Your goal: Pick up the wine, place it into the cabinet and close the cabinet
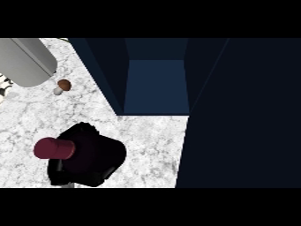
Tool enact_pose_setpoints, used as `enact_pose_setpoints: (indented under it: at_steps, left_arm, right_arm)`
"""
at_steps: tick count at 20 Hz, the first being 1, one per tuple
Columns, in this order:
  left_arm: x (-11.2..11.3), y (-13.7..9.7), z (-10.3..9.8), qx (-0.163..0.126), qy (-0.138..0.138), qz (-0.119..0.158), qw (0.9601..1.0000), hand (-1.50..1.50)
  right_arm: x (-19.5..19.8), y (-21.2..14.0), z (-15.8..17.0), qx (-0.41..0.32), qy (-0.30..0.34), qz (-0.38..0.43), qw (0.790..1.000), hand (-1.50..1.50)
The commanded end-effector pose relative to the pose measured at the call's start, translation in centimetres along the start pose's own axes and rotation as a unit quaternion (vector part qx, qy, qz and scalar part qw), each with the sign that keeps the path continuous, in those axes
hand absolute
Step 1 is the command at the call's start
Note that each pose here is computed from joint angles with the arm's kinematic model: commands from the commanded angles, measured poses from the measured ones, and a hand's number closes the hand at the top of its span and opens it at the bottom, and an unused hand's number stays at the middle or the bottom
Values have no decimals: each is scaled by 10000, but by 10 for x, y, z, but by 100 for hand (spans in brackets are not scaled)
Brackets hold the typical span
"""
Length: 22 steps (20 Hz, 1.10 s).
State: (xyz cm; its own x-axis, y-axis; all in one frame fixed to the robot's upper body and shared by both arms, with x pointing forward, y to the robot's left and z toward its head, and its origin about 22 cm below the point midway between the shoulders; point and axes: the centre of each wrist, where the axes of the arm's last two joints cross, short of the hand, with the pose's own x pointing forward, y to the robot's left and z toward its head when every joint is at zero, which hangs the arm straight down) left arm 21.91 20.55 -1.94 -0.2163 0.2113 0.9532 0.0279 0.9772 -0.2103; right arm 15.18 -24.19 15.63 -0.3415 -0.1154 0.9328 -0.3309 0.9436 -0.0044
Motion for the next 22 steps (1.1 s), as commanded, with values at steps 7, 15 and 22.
enact_pose_setpoints:
  at_steps: [7,15,22]
  left_arm:
    - [28,-67,-50,-144,31,0,9999,150]
    - [22,-98,-63,-135,139,-303,9994,150]
    - [13,-113,-87,-105,106,-813,9966,150]
  right_arm:
    - [11,-7,16,5,-107,91,9999,-150]
    - [13,-17,18,-106,-196,172,9996,-150]
    - [24,-17,-3,-34,-176,320,9993,-150]
